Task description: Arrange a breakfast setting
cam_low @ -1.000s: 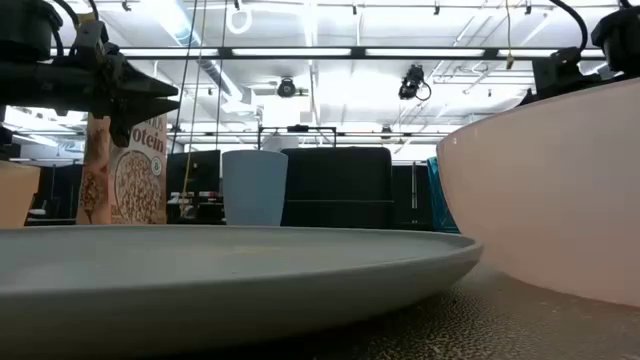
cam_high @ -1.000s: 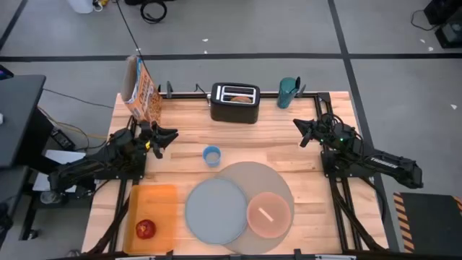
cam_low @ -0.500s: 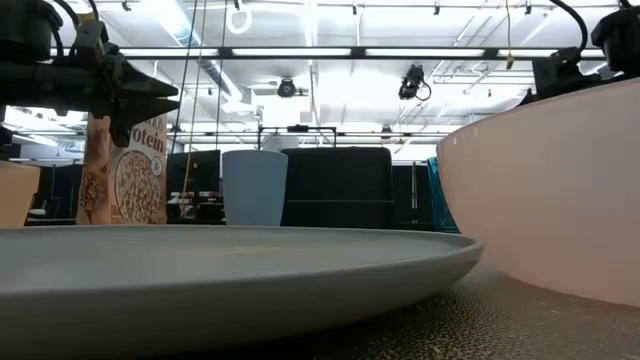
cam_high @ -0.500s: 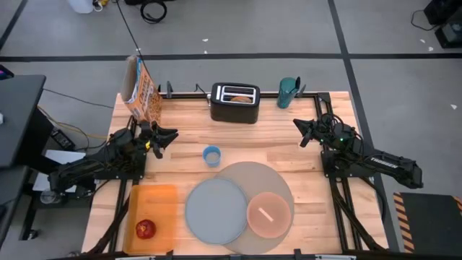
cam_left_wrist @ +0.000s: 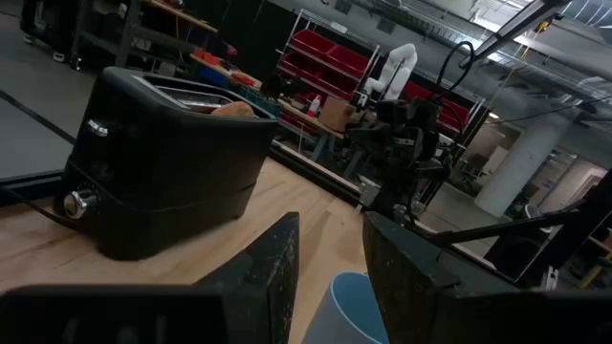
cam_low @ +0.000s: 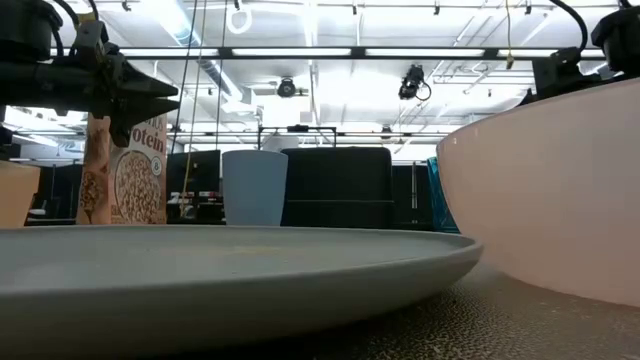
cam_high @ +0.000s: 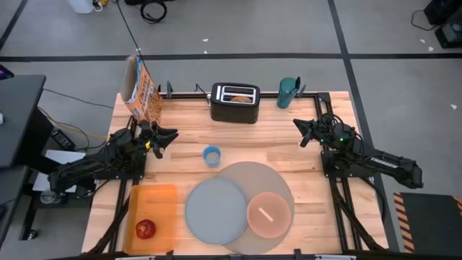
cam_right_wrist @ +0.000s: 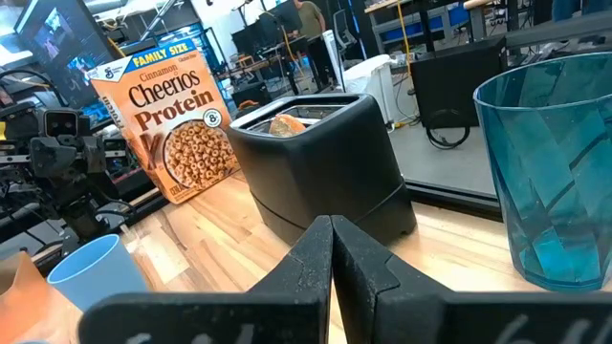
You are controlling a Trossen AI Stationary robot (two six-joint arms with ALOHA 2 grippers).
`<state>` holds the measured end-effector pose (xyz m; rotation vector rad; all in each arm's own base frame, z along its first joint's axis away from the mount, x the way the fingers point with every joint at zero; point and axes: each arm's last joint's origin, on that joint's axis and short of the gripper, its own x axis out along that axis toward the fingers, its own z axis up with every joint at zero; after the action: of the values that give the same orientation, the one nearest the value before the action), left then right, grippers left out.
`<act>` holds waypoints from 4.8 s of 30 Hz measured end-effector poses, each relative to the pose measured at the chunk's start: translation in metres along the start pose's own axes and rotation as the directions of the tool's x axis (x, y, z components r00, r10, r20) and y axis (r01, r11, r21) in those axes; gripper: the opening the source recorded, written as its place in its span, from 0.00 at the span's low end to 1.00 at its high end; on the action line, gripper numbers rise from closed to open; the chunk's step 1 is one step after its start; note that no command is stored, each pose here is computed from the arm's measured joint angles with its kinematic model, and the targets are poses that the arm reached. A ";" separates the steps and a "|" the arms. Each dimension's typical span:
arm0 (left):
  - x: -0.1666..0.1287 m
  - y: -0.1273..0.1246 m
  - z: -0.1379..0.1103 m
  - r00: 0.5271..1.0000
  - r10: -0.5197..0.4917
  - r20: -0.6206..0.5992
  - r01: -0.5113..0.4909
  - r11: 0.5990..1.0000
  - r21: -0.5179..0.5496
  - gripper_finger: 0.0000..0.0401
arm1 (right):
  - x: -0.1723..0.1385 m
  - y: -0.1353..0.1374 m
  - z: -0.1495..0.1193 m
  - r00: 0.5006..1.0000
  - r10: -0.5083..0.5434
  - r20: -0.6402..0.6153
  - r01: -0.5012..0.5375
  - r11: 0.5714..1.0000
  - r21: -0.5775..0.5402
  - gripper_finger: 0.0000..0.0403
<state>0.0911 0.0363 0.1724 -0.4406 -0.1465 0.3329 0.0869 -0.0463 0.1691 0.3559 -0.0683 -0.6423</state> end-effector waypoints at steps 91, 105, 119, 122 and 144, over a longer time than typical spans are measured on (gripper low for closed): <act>-0.007 -0.006 0.033 0.887 0.150 0.438 0.110 0.850 -0.515 0.31 | -0.010 0.014 0.040 0.902 0.171 0.396 -0.262 0.946 0.188 0.02; -0.016 -0.024 0.058 0.841 -0.076 0.535 0.369 0.805 -0.465 0.30 | -0.012 0.013 0.045 0.880 0.097 0.465 -0.342 0.808 0.479 0.04; -0.055 -0.100 0.208 0.983 0.135 0.126 -0.116 0.982 -0.148 0.24 | -0.012 0.013 0.044 0.883 0.098 0.459 -0.362 0.765 0.532 0.08; -0.061 -0.104 0.218 0.960 0.265 -0.089 -0.274 0.956 -0.106 0.25 | -0.012 0.012 0.045 0.882 0.071 0.466 -0.326 0.806 0.495 0.09; -0.044 -0.092 0.194 0.535 0.522 -0.664 -0.715 0.698 -0.027 0.53 | -0.012 0.013 0.045 0.877 0.088 0.473 -0.321 0.839 0.440 0.10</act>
<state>0.0355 0.0192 0.3832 -0.8924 0.6538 0.8810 0.0766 -0.0436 0.2166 0.7012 -0.7162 -0.4639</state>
